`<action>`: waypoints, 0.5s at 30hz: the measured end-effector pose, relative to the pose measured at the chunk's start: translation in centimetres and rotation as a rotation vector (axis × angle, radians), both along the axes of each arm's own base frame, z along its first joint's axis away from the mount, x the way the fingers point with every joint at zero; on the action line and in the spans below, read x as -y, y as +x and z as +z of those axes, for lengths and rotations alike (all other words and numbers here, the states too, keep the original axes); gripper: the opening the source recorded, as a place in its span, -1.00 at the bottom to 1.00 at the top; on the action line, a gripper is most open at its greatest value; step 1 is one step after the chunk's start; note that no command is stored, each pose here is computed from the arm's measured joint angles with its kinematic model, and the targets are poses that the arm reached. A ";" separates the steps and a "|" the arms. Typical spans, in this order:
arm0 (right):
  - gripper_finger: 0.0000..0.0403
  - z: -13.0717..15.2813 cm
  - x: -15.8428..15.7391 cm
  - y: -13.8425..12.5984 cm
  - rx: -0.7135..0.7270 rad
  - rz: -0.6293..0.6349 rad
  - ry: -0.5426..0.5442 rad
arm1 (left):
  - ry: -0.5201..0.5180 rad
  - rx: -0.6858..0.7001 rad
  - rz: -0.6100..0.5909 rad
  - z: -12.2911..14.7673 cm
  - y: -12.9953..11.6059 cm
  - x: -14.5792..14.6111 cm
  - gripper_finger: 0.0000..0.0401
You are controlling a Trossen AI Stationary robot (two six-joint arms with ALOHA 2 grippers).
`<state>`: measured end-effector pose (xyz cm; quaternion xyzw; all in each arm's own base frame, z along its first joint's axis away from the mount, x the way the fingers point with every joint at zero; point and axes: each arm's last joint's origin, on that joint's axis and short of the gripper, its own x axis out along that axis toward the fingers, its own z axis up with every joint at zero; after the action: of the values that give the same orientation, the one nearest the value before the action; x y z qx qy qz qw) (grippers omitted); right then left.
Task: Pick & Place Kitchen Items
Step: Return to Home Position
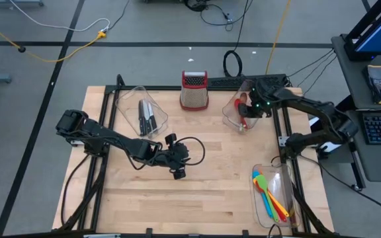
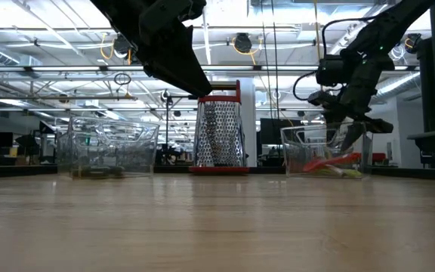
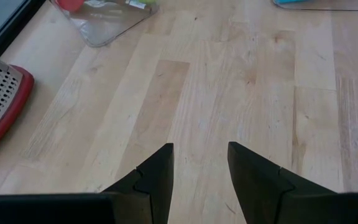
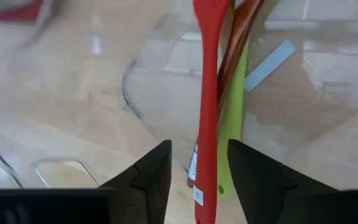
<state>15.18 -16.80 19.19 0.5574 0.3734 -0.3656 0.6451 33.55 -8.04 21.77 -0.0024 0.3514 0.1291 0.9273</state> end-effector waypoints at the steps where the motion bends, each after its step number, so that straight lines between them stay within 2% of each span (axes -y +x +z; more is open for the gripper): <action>1: -0.24 0.2 0.0 0.0 0.008 -0.011 -0.005 | 0.000 -0.001 0.000 0.0 0.0 0.0 -0.24; 8: -0.26 2.7 -0.6 -0.4 0.121 -0.034 -0.117 | 0.001 0.000 -0.013 0.0 -0.1 0.5 -0.24; 15: -0.51 6.1 -3.3 -1.7 0.216 0.081 -0.282 | 0.017 -0.017 -0.074 -0.1 -0.9 2.6 -0.24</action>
<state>13.46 -13.49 25.30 0.4821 0.2693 -0.3261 0.7673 32.64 -10.68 21.66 0.0197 0.3580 0.0977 0.9284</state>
